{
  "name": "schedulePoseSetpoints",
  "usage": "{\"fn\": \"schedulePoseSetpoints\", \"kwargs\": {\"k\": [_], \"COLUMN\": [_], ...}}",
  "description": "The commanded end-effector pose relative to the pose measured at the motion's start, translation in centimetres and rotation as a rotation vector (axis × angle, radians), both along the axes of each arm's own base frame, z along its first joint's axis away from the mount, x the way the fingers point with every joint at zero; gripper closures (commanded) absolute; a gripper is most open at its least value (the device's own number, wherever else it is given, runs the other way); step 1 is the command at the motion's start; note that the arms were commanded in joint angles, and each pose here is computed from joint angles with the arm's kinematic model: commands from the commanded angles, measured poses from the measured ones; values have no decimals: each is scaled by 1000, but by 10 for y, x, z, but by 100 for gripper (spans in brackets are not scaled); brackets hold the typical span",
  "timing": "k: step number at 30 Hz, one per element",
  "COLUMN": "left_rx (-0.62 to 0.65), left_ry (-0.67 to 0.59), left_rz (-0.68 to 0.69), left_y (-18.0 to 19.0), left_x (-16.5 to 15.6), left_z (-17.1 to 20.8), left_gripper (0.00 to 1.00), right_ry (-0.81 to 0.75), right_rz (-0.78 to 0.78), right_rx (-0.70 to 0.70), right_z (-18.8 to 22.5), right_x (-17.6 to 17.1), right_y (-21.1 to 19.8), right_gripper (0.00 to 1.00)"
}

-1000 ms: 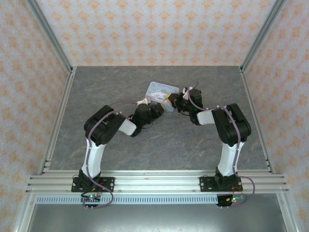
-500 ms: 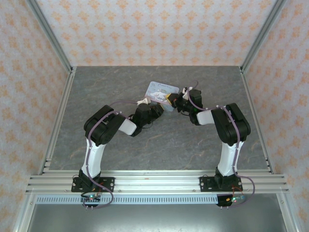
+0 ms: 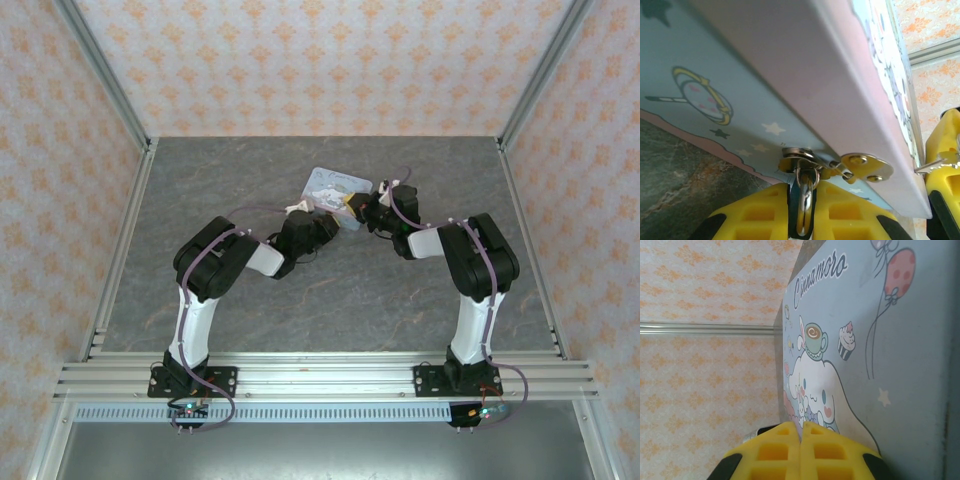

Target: Unlock a padlock with a key

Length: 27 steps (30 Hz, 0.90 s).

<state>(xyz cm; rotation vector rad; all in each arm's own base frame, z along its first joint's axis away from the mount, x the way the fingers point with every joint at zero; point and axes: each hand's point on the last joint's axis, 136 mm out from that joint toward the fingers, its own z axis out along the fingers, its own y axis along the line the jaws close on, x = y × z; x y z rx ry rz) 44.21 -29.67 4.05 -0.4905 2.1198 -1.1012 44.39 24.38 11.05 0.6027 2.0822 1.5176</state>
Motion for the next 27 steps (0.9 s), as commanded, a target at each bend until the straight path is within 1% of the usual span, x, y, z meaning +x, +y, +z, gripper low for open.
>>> {"fn": "schedulePoseSetpoints", "kwargs": {"k": [1,7,10,15,18,23,27], "left_rx": [40,-2,-61,-162,-197,-267,-336], "left_ry": [149,223,257,273,275,278,274], "left_rz": [-26,-73,-87,-100,-112,-126,-120], "left_y": [6,3,0,-4,-8,-14,-16], "left_x": [-17,-30,-31,-29,-28,-28,-28], "left_z": [-26,-10,-3,11,20,33,43], "left_gripper": [100,100,100,100,100,100,100], "right_ry": [61,31,31,43,64,81,78], "right_rz": [26,53,69,96,92,31,10], "right_rx": [-39,-38,-49,-17,-1,38,50], "right_z": [-6,16,17,9,-2,-11,-10], "right_x": [-19,-46,-62,-91,-106,-120,-124], "right_y": [-3,-9,-12,-17,-21,-30,-27], "right_gripper": [100,100,100,100,100,100,100]}}
